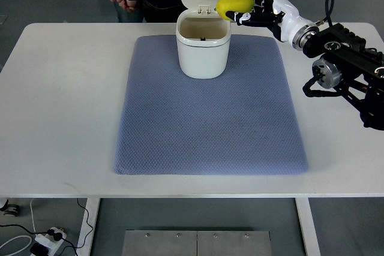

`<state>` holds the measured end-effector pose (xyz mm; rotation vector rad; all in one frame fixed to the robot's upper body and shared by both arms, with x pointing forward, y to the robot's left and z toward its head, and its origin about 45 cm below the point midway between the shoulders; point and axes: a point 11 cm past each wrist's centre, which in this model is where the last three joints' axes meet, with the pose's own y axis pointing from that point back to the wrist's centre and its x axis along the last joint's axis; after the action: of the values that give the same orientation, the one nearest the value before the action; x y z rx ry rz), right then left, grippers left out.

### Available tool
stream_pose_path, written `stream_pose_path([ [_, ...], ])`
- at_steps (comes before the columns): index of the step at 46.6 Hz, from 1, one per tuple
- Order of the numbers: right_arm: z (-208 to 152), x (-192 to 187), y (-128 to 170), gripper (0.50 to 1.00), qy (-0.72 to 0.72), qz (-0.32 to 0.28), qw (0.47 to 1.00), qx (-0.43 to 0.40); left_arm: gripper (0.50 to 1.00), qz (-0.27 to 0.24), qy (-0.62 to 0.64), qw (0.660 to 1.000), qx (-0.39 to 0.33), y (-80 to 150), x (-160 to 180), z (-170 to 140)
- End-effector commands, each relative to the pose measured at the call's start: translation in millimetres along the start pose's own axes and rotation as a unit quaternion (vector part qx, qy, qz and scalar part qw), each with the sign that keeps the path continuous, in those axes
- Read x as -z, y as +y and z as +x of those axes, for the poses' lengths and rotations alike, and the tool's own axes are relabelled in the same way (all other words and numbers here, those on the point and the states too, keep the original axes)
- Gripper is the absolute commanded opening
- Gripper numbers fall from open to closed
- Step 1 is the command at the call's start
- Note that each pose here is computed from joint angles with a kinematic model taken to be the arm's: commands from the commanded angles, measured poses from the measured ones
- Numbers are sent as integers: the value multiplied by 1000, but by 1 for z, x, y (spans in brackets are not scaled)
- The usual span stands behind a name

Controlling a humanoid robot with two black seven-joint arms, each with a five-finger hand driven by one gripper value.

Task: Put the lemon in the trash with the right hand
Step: 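Lift the lemon with the right hand and carry it over the bin, then lower the lemon into the white bin and open the right hand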

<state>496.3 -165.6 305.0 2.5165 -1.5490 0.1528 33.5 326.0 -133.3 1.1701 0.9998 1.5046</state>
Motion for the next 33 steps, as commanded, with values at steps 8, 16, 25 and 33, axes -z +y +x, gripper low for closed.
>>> stream_pose_path([
  [8, -19, 6, -11, 500, 14, -14, 1000, 10, 1000, 0, 0, 1000, 0, 0, 0, 0],
  [16, -24, 4, -17, 500, 18, -21, 1000, 3, 1000, 0, 0, 1000, 0, 0, 0, 0],
  [25, -32, 8, -25, 500, 19, -19, 1000, 3, 1000, 0, 0, 1000, 0, 0, 0, 0],
  [33, -38, 10, -31, 500, 29, -24, 999, 4, 1000, 0, 0, 1000, 0, 0, 0, 0],
])
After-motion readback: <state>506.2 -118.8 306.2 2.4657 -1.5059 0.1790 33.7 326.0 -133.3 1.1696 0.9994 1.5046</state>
